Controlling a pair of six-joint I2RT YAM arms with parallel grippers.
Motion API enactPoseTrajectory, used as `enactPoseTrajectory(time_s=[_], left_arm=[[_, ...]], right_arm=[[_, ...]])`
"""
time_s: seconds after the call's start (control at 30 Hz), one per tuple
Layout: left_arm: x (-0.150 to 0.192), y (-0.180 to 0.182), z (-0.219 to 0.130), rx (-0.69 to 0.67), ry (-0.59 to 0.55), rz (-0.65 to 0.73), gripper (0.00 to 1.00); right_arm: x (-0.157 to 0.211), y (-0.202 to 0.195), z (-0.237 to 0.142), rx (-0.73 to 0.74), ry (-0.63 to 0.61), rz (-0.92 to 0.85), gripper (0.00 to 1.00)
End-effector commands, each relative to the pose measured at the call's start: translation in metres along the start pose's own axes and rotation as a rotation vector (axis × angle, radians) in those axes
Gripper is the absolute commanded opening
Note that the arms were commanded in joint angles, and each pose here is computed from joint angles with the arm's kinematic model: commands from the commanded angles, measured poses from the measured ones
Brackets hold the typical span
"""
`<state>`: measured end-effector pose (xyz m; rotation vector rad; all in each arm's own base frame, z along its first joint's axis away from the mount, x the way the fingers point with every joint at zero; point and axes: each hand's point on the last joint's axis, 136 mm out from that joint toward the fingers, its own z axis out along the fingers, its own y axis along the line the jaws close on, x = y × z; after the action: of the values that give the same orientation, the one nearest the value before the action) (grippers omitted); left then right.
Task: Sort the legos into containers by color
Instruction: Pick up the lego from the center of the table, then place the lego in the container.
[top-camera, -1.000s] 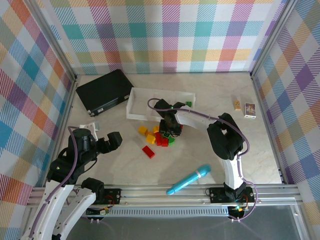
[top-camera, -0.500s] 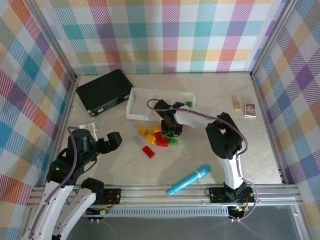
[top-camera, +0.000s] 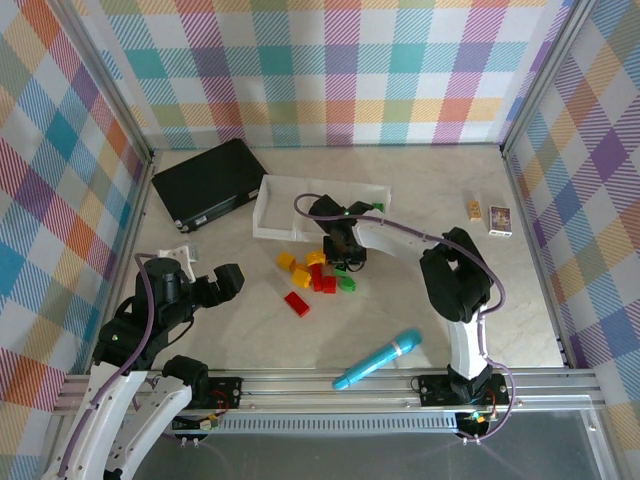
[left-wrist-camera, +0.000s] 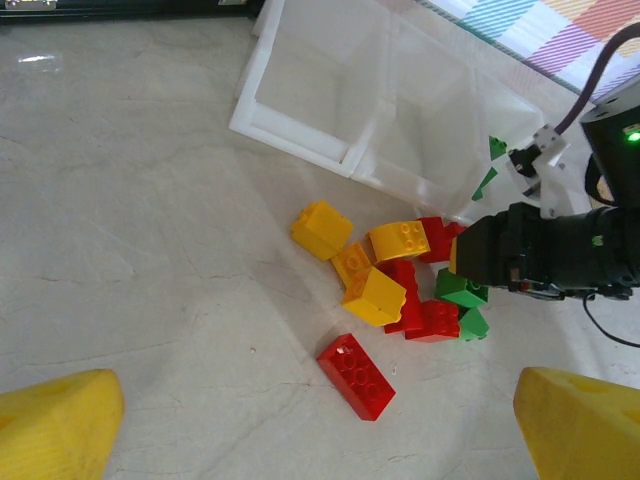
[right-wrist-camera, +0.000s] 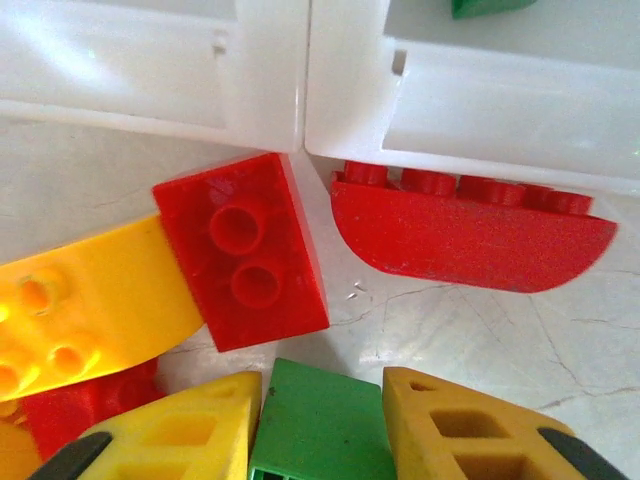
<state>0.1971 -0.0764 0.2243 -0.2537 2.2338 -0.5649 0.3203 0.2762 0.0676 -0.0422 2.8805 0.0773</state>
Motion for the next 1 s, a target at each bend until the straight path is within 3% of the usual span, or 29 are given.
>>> enactPoseTrajectory(time_s=[0.0, 0.13, 0.4, 0.7, 0.97], left_arm=[[0.000, -0.005, 0.000, 0.028, -0.003, 0.000, 1.00], [0.000, -0.005, 0.001, 0.028, -0.001, 0.002, 1.00], [0.001, -0.005, 0.000, 0.027, 0.001, 0.000, 1.00], [0.001, -0.004, 0.000, 0.019, 0.002, 0.001, 1.00], [0.001, -0.002, 0.001, 0.011, 0.004, -0.002, 0.99]], right_arm=[[-0.006, -0.002, -0.029, -0.009, -0.052, -0.034, 0.29], [-0.023, -0.004, -0.053, -0.008, -0.117, -0.063, 0.29], [-0.091, -0.025, -0.085, 0.004, -0.243, -0.114, 0.31], [-0.158, -0.060, -0.072, 0.031, -0.276, -0.116, 0.31], [-0.184, -0.068, -0.036, 0.019, -0.218, -0.088, 0.32]])
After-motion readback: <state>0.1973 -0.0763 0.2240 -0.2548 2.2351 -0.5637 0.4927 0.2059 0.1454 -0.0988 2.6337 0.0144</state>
